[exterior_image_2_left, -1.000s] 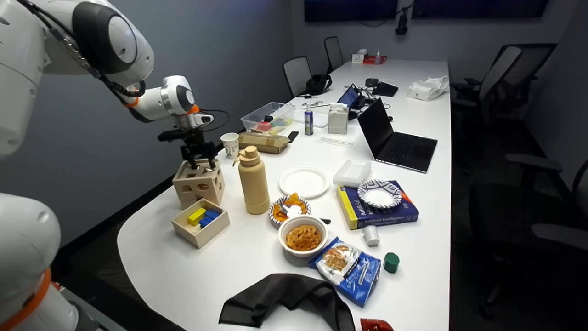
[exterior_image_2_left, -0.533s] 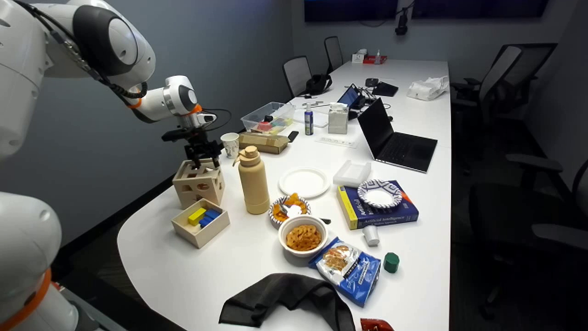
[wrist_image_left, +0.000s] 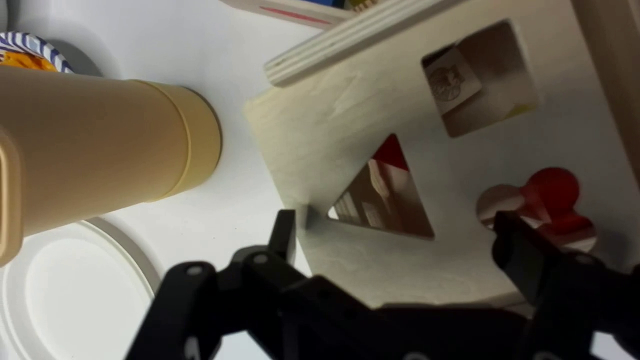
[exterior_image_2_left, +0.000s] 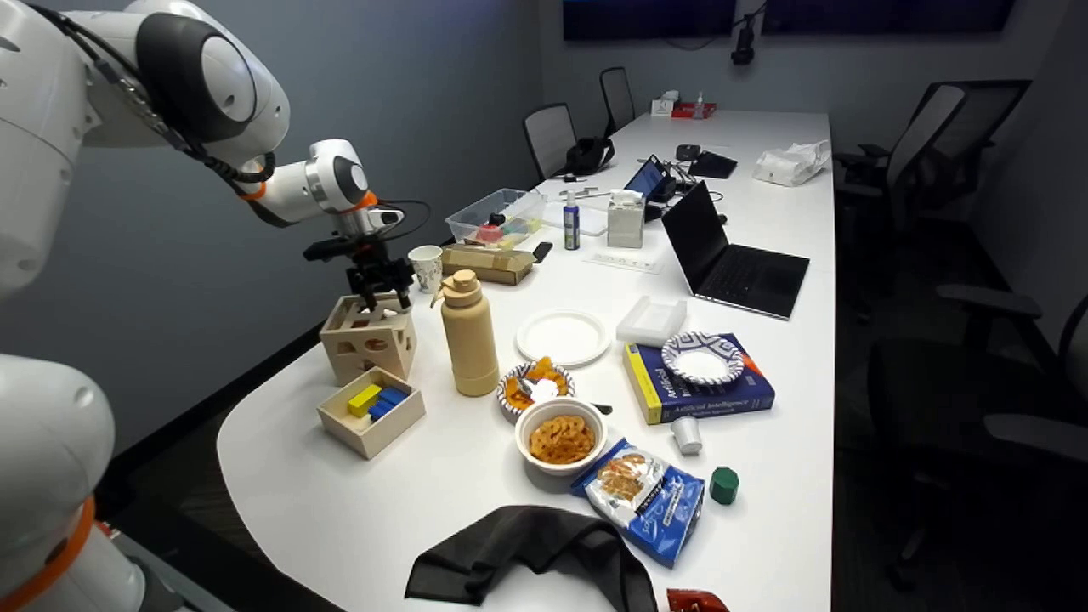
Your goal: Open the wooden box
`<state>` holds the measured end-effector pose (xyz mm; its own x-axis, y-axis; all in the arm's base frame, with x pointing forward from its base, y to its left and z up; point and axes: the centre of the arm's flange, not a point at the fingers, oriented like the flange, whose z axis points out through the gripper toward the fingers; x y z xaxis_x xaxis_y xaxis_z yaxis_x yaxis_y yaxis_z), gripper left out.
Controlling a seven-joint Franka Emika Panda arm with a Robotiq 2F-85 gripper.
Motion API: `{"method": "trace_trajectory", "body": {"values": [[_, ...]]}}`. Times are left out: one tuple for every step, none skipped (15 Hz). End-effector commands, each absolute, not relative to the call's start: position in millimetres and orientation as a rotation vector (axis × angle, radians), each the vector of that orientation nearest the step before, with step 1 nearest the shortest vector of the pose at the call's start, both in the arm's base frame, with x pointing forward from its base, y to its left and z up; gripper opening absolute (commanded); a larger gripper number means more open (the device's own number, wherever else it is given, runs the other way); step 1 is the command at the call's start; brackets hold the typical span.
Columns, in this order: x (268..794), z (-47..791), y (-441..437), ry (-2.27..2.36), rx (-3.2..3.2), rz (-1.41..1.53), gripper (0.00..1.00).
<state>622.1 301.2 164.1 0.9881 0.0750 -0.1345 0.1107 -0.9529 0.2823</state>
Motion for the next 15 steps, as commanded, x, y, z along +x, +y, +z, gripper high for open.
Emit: {"method": "trace_trajectory", "body": {"values": [[634.0, 163.8, 304.2, 0.103, 2.807, -0.169, 1.00], [635.0, 163.5, 302.8, 0.097, 2.802, -0.168, 1.00], [636.3, 163.1, 301.1, 0.094, 2.798, -0.170, 1.00], [638.2, 162.9, 300.2, 0.091, 2.793, -0.170, 1.00], [639.8, 162.4, 298.3, 0.089, 2.788, -0.171, 1.00], [641.5, 161.8, 296.3, 0.087, 2.784, -0.172, 1.00], [643.3, 161.5, 295.0, 0.086, 2.781, -0.173, 1.00], [644.6, 161.0, 292.7, 0.082, 2.779, -0.177, 1.00], [646.2, 160.6, 290.7, 0.078, 2.775, -0.179, 1.00], [647.7, 160.5, 290.1, 0.076, 2.773, -0.180, 1.00], [648.9, 160.4, 289.4, 0.073, 2.771, -0.182, 1.00], [650.0, 160.1, 287.5, 0.069, 2.766, -0.183, 1.00], [651.3, 160.0, 286.7, 0.069, 2.764, -0.184, 1.00], [652.4, 159.9, 286.4, 0.068, 2.760, -0.185, 1.00], [654.1, 159.1, 284.2, 0.067, 2.756, -0.186, 1.00]]}}
